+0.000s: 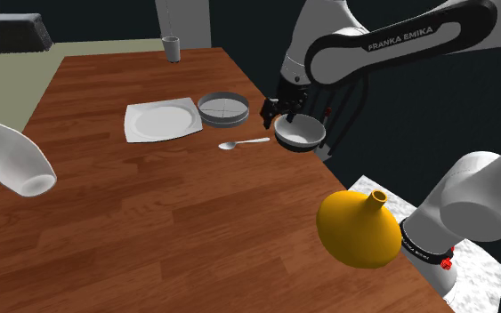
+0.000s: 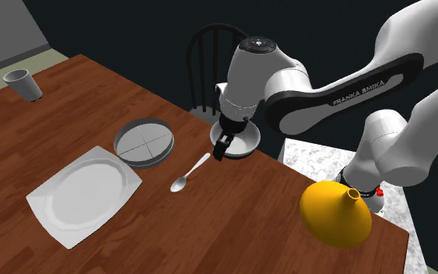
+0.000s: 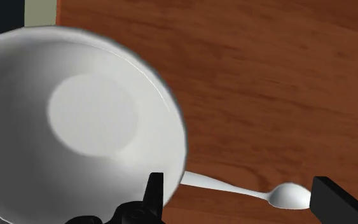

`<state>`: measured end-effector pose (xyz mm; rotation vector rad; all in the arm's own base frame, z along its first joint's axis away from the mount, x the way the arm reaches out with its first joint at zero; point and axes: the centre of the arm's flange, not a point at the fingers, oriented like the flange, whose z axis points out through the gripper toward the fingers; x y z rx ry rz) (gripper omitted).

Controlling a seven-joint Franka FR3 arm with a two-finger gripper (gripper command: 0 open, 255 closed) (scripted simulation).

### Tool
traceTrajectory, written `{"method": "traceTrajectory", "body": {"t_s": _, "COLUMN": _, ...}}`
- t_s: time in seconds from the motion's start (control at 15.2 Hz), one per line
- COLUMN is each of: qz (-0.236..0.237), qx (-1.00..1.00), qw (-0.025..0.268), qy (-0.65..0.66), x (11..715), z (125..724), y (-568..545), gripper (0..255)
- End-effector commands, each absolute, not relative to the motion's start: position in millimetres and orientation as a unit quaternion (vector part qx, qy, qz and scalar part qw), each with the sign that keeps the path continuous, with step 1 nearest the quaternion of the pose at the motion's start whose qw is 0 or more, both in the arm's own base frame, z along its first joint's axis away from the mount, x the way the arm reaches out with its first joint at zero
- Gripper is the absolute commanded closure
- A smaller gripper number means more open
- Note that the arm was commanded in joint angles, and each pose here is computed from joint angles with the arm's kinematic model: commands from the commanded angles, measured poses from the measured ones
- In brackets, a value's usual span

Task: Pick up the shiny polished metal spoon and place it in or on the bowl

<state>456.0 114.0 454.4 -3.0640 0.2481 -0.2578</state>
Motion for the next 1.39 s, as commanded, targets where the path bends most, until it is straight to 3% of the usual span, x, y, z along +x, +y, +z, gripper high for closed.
{"method": "traceTrajectory", "body": {"t_s": 0.0, "qz": -0.09, "qx": -0.992, "qw": 0.032, "qy": 0.085, "x": 471.5, "z": 441.1, "y": 125.8, "gripper": 0}}
{"method": "traceTrajectory", "body": {"t_s": 0.79, "qz": -0.124, "qx": -0.985, "qw": 0.051, "qy": 0.111, "x": 578.9, "z": 370.3, "y": 201.9, "gripper": 0}}
{"method": "traceTrajectory", "body": {"t_s": 1.32, "qz": -0.124, "qx": -0.985, "qw": 0.052, "qy": 0.112, "x": 589.8, "z": 331.4, "y": 205.2, "gripper": 0}}
